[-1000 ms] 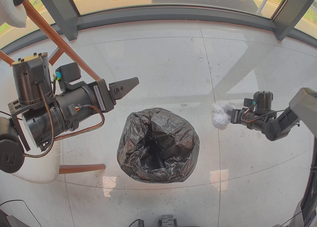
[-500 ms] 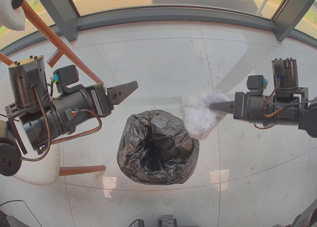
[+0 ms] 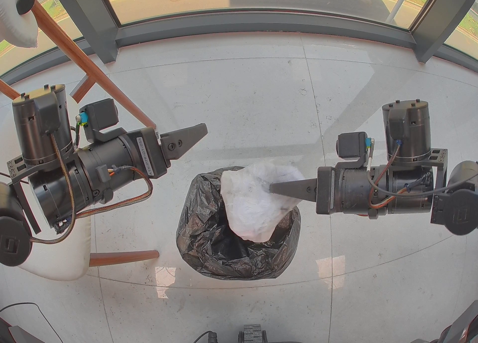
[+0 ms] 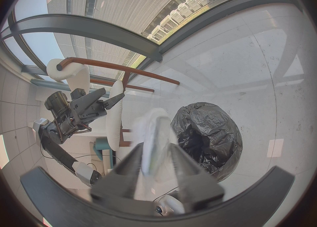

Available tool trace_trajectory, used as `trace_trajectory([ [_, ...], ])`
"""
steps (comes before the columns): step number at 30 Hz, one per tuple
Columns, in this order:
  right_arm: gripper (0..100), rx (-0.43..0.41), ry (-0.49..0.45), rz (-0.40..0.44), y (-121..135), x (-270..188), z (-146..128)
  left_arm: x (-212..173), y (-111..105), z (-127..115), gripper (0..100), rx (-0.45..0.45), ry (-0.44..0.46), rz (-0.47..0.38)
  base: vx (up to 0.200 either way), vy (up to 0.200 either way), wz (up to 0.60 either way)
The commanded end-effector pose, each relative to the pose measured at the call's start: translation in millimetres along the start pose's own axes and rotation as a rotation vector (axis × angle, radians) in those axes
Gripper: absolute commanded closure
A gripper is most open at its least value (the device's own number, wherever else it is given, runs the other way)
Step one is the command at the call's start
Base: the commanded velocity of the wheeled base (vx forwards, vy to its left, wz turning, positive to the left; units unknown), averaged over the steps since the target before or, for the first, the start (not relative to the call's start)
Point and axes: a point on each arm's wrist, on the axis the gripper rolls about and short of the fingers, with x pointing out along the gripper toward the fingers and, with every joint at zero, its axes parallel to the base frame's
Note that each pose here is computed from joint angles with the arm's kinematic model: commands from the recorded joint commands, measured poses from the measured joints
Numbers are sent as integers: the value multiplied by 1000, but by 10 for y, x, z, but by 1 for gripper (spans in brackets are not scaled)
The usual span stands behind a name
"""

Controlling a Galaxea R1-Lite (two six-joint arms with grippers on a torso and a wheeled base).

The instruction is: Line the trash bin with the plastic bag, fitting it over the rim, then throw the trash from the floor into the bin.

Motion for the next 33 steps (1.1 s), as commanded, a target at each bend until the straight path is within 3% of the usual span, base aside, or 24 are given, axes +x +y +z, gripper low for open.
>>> trace_trajectory([
  [1,0,4,6,0,-44,94,-63,2,2,11,0,0,-4,2,0,0,0],
  [6,0,29,-53,10,1,-64,39,-20,6,13,0,0,-6,2,0,0,0],
  [12,0,131,-152,-4,34,-518,114,-32,6,24,0,3,-12,4,0,0,0],
  [17,0,148,-326,-177,-178,-1084,85,-167,-4,118,0,17,-56,0,0,0,0],
  [21,0,128,-492,-392,-310,-1548,-30,-364,100,183,0,12,-101,41,0,0,0],
  [28,0,98,-683,-616,-255,-2158,-611,-889,451,234,0,42,-209,237,0,0,0],
  [30,0,82,-696,-642,-246,-2206,-696,-979,470,230,0,50,-225,258,0,0,0],
  [33,0,-41,-721,-729,-192,-2355,-1161,-1346,510,77,0,65,-265,331,0,0,0],
])
